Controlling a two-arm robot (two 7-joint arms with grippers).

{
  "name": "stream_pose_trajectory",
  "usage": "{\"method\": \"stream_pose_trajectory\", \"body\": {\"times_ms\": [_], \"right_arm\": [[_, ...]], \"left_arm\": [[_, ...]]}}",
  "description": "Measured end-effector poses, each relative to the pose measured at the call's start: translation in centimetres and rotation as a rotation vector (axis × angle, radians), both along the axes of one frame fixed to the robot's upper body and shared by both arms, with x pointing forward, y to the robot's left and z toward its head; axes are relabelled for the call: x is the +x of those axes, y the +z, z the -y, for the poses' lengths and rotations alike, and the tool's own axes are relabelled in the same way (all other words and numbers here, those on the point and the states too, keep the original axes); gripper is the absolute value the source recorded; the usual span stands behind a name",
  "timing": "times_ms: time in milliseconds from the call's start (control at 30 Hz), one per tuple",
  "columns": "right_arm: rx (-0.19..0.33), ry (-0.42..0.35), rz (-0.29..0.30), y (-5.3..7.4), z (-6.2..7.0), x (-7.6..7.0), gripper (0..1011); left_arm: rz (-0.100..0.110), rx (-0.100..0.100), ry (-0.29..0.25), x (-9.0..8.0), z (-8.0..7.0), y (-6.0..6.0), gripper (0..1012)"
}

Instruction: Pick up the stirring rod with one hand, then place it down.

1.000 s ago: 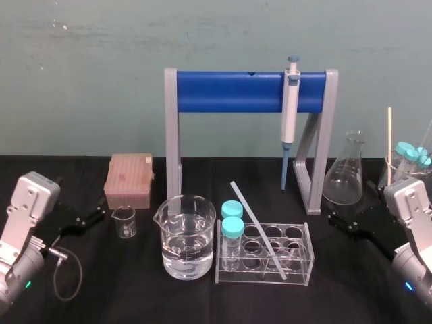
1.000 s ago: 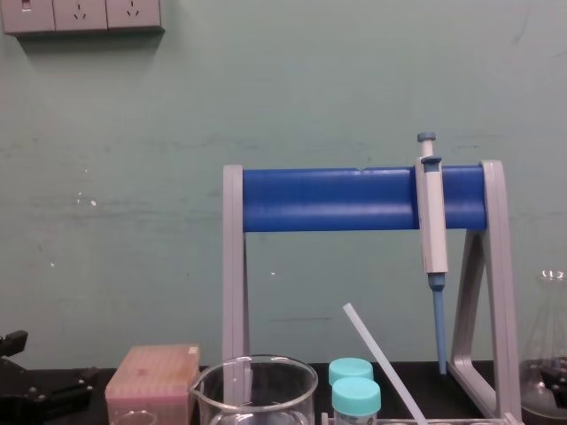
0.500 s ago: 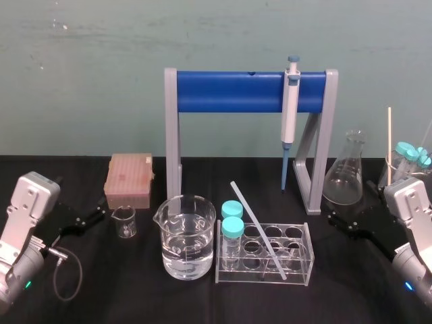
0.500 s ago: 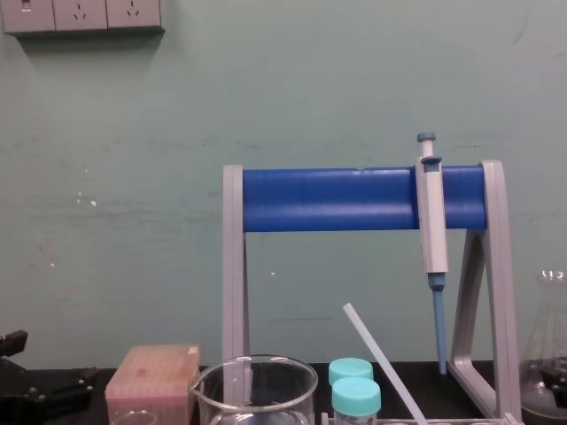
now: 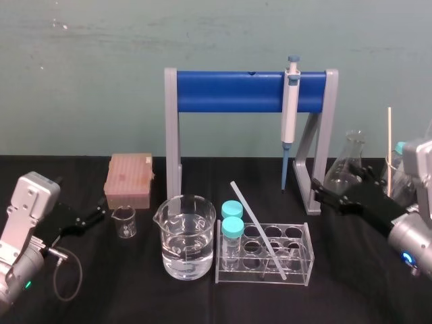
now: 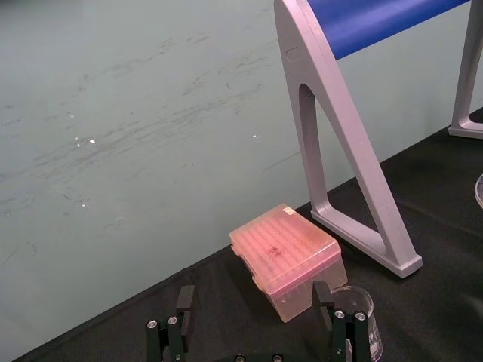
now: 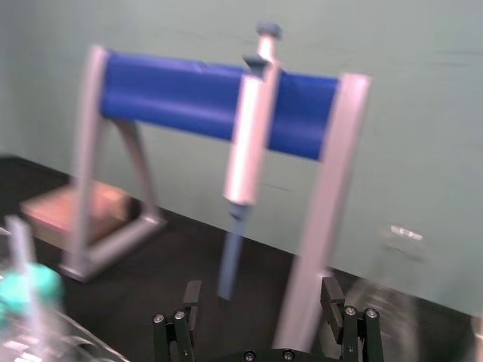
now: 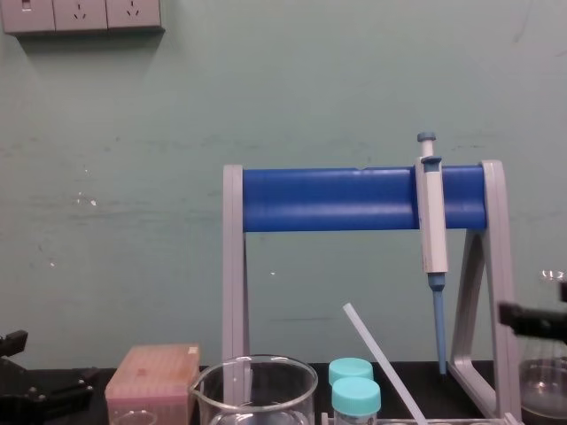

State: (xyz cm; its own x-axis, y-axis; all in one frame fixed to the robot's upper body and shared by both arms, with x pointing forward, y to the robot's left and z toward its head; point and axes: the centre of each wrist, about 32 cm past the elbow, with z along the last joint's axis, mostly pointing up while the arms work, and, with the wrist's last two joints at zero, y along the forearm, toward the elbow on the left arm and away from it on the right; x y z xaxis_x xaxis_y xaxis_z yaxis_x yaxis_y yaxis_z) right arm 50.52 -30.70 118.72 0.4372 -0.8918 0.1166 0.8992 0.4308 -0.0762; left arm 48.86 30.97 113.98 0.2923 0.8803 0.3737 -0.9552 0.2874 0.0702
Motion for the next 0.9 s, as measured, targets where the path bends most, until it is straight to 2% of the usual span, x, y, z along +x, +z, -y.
{"method": "stream_pose_trajectory", "body": {"times_ms": [33, 67, 133, 233, 333, 533, 667, 900], "right_arm": [[0.0, 0.0, 0.0, 0.0, 0.0, 0.0, 1000], [0.049, 0.041, -0.027, 0.7, -0.2, 0.2, 1000], [0.109, 0.107, -0.063, 1.6, -0.6, 0.4, 1000], [0.149, 0.179, -0.089, 2.2, -1.1, 0.6, 1000], [0.175, 0.291, -0.117, 2.9, -2.0, 0.7, 1000], [0.159, 0.417, -0.154, 3.3, -3.2, 1.1, 1000], [0.139, 0.451, -0.167, 3.2, -3.8, 1.7, 1000], [0.101, 0.46, -0.172, 2.8, -5.0, 3.0, 1000]], "left_arm": [[0.0, 0.0, 0.0, 0.0, 0.0, 0.0, 1000], [0.0, 0.0, 0.0, 0.0, 0.0, 0.0, 1000], [0.0, 0.0, 0.0, 0.0, 0.0, 0.0, 1000], [0.0, 0.0, 0.0, 0.0, 0.0, 0.0, 1000], [0.0, 0.0, 0.0, 0.0, 0.0, 0.0, 1000], [0.0, 0.0, 0.0, 0.0, 0.0, 0.0, 1000], [0.0, 0.0, 0.0, 0.0, 0.0, 0.0, 1000], [0.0, 0.0, 0.0, 0.0, 0.0, 0.0, 1000]]}}
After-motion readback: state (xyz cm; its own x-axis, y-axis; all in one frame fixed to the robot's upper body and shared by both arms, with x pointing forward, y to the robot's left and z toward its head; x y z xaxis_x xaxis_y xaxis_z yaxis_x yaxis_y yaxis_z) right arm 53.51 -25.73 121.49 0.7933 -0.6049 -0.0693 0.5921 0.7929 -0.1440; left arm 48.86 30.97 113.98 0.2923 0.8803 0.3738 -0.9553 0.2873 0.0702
